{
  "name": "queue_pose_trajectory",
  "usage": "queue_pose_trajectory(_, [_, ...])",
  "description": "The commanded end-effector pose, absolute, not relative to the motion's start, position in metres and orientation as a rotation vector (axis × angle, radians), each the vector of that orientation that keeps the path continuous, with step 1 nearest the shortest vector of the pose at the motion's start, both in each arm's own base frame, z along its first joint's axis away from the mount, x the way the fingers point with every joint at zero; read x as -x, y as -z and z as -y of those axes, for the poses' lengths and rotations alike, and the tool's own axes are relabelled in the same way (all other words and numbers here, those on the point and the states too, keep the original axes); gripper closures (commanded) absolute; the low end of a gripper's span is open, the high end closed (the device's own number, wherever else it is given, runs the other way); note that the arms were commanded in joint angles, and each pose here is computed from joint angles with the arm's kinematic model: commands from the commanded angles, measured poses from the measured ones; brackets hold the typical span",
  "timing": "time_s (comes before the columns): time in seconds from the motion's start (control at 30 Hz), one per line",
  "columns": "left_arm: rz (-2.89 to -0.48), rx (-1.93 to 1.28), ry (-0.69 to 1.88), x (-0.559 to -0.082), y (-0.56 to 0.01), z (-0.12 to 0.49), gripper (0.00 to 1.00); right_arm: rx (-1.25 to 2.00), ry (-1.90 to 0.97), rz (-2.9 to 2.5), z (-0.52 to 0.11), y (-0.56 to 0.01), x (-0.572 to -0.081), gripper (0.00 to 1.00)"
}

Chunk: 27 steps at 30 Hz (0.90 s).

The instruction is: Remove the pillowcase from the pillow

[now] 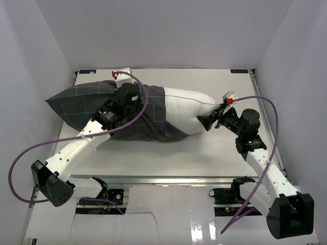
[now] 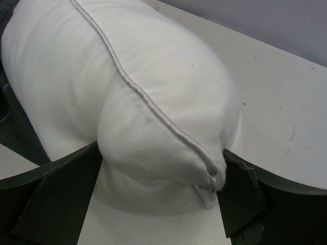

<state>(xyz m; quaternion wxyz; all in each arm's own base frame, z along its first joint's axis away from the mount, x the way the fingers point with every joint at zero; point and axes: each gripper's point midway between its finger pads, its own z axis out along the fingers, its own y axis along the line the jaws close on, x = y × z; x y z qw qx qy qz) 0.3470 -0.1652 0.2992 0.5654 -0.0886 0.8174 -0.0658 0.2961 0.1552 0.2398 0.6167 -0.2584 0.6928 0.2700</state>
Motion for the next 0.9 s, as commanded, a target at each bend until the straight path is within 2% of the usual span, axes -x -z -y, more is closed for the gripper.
queue_pose_trajectory(0.0, [-1.844,0.247,0.216,-0.359,-0.324,0.169,1.0,0.681,-0.742,-1.39,-0.179,-0.256,-0.293,0.09])
queue_pose_trajectory(0.1, [-1.845,0.239,0.212,-0.364,-0.323,0.17,1.0,0.716,-0.857,-1.326,-0.194,-0.255,-0.29,0.02])
queue_pose_trajectory(0.17, [-1.849,0.221,0.212,-0.367,-0.323,0.171,1.0,0.669,-0.872,-1.352,-0.194,-0.248,-0.3,0.36])
queue_pose_trajectory(0.2, [-1.848,0.215,0.211,-0.369,-0.325,0.173,1.0,0.651,-0.874,-1.368,-0.193,-0.246,-0.303,0.49])
queue_pose_trajectory(0.23, [-1.846,0.21,0.21,-0.369,-0.327,0.173,1.0,0.633,-0.883,-1.38,-0.193,-0.246,-0.305,0.81])
queue_pose_trajectory(0.27, [-1.856,0.198,0.204,-0.368,-0.327,0.173,1.0,0.599,-0.904,-1.406,-0.193,-0.249,-0.305,0.92])
queue_pose_trajectory(0.43, [-1.803,0.222,0.308,-0.343,-0.366,0.164,1.0,0.506,-0.947,-1.36,-0.184,-0.296,-0.27,0.92])
queue_pose_trajectory(0.6, [-1.777,0.185,0.378,-0.325,-0.398,0.162,1.0,0.327,-0.957,-1.5,-0.169,-0.316,-0.252,0.92])
queue_pose_trajectory(0.73, [-1.806,0.056,0.429,-0.34,-0.403,0.194,1.0,0.234,-0.984,-1.628,-0.17,-0.311,-0.268,0.92])
queue_pose_trajectory(0.83, [-1.863,-0.033,0.439,-0.366,-0.383,0.224,1.0,0.149,-1.003,-1.723,-0.173,-0.282,-0.292,0.92])
queue_pose_trajectory(0.87, [-1.914,-0.057,0.416,-0.383,-0.361,0.235,1.0,0.131,-1.005,-1.747,-0.174,-0.273,-0.3,0.92])
